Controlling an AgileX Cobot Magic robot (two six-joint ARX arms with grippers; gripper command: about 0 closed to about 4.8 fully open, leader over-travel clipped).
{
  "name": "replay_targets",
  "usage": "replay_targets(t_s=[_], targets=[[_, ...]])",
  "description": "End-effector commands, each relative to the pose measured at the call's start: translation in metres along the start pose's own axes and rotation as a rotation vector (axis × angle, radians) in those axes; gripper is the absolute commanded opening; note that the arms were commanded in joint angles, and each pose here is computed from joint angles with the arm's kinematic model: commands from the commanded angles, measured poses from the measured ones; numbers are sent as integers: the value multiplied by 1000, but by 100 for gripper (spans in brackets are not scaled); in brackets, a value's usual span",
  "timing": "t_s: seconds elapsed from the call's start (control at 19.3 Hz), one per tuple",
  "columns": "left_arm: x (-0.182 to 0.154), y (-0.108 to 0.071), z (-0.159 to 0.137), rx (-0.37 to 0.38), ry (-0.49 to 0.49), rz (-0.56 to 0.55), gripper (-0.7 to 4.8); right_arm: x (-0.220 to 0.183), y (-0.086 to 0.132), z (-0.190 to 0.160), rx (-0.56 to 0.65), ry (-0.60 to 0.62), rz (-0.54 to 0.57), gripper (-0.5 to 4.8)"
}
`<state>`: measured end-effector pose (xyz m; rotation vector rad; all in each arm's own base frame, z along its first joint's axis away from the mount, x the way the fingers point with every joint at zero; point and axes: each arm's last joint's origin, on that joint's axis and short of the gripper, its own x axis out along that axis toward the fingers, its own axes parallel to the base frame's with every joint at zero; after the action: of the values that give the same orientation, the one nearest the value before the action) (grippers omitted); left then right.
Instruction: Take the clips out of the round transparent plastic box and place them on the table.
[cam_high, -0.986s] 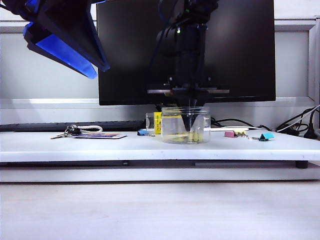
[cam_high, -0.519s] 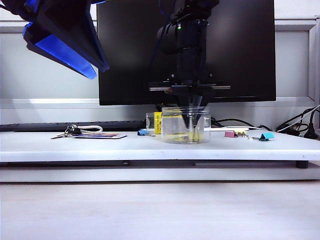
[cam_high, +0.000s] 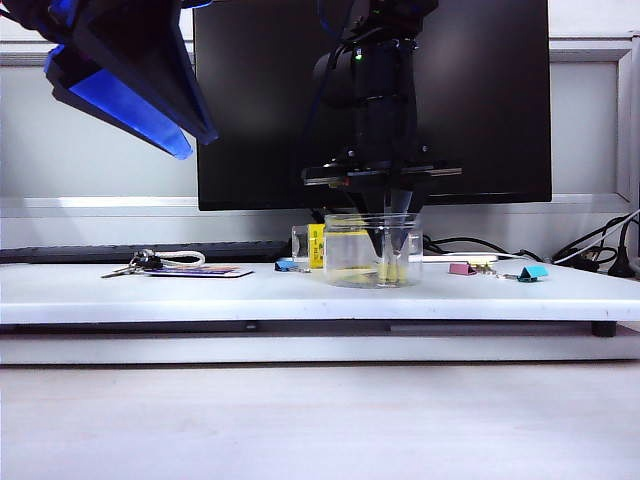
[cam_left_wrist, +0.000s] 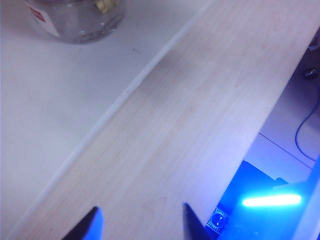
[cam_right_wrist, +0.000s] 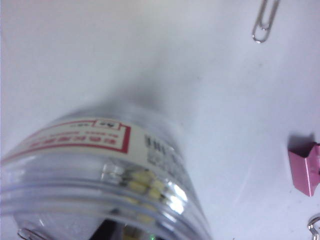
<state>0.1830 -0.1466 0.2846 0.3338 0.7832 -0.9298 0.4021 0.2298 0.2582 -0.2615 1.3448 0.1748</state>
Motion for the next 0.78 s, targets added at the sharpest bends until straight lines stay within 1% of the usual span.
replay_targets(t_s=[0.05, 0.26, 0.47, 0.78], targets=[[-1, 0, 1, 8, -12, -3, 214, -5, 0, -1, -6, -5, 1, 87], [-1, 0, 1, 8, -12, -3, 214, -5, 0, -1, -4, -2, 4, 91], [-1, 0, 1, 11, -12, -3, 214, -5, 3, -2, 5, 10, 61, 109], [-1, 0, 1, 16, -12, -3, 214, -5, 6, -3, 2, 13, 60, 109]])
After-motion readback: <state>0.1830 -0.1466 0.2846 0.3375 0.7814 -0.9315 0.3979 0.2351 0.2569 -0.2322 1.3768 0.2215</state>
